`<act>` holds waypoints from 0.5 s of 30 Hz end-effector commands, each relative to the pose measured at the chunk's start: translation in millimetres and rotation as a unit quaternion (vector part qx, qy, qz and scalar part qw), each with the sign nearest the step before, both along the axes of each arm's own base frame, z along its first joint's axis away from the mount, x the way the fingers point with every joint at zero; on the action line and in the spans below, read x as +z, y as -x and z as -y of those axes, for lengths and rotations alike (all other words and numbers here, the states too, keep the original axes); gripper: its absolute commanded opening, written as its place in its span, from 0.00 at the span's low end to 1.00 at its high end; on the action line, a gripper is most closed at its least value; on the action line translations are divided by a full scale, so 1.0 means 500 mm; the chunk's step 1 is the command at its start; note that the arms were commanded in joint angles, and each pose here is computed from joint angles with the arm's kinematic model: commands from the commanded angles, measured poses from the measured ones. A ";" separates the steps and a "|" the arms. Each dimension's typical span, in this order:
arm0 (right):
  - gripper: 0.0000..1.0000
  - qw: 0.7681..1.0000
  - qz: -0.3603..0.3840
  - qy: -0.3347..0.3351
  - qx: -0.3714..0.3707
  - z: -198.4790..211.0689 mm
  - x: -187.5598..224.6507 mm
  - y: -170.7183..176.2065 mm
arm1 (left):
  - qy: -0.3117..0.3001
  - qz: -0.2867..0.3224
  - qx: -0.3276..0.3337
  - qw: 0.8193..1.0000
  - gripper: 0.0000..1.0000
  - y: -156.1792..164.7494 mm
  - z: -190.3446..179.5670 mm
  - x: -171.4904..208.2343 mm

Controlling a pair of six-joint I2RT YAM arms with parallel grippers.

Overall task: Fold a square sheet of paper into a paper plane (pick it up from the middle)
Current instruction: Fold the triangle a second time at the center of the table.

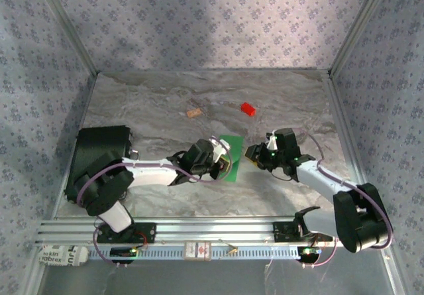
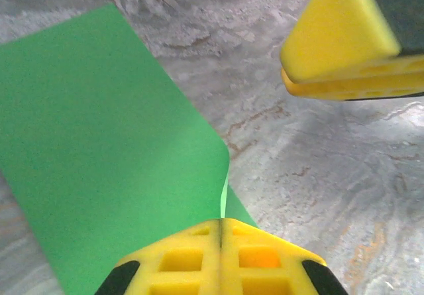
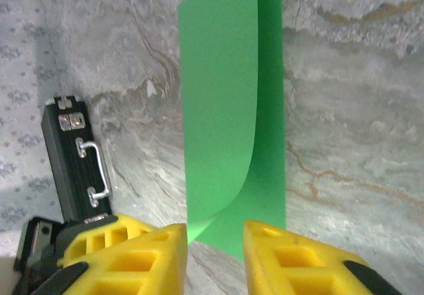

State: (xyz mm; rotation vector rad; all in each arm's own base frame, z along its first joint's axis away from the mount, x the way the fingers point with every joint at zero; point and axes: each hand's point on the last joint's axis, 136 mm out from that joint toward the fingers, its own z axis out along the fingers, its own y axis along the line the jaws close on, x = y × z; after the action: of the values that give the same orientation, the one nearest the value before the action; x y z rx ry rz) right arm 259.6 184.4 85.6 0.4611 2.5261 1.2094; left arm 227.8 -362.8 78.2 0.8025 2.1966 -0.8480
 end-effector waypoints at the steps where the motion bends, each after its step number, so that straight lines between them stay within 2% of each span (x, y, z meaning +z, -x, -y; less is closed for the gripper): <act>1: 0.24 1.000 -0.017 0.009 0.021 -0.013 -0.019 0.035 | 0.050 -0.044 -0.009 0.998 0.00 0.012 0.007 0.023; 10: 0.16 0.998 -0.022 0.007 0.064 -0.101 -0.040 0.040 | 0.056 -0.062 0.005 0.997 0.01 0.001 -0.006 0.019; 15: 0.14 0.998 -0.032 0.016 0.057 -0.119 -0.062 0.024 | 0.048 -0.068 0.002 0.997 0.04 0.006 -0.011 0.009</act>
State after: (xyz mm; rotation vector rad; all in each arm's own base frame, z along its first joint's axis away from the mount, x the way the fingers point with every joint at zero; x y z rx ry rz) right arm 229.5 236.5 45.0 0.3375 2.7150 1.2033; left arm 228.4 -358.2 78.2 0.7095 2.2635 -0.9879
